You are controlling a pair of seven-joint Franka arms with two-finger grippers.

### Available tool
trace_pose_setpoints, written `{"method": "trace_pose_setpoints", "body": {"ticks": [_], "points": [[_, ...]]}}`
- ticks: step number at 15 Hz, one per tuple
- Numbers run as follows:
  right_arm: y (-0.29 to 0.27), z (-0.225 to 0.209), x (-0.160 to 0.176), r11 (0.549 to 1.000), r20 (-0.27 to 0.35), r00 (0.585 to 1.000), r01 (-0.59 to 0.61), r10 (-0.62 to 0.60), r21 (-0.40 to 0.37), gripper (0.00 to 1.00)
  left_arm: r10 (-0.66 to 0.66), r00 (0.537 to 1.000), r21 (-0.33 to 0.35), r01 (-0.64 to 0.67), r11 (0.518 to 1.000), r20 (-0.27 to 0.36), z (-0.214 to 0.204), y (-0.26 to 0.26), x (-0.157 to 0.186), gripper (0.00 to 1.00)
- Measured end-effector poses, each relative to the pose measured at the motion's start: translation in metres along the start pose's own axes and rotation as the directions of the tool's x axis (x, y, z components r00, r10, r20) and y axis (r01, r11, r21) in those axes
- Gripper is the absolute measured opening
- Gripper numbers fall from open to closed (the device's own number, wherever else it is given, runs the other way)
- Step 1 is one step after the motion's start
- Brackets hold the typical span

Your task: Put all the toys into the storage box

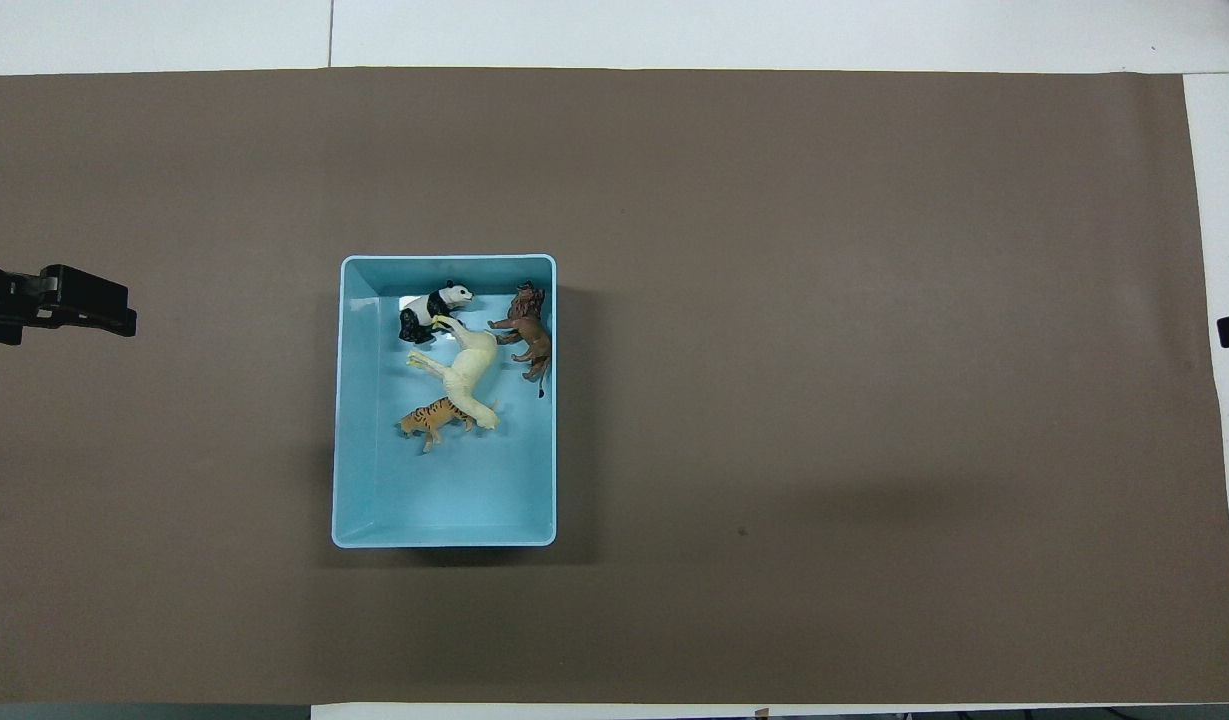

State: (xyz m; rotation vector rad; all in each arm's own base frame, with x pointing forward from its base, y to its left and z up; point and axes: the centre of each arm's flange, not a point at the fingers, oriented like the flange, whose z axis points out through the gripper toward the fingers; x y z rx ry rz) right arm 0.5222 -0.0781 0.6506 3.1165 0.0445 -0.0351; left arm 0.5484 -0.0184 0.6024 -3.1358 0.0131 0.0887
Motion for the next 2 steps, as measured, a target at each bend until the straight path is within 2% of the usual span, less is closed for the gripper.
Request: {"method": "trace_pose_setpoints", "body": {"ticks": [2], "points": [[0.0, -0.0002, -0.0001, 1.0, 0.0, 1.0, -0.002, 0.002, 0.0, 1.0, 0.0, 1.0, 0.0, 0.0, 1.0, -0.001, -0.0006, 0.0, -0.0004, 1.0]]}}
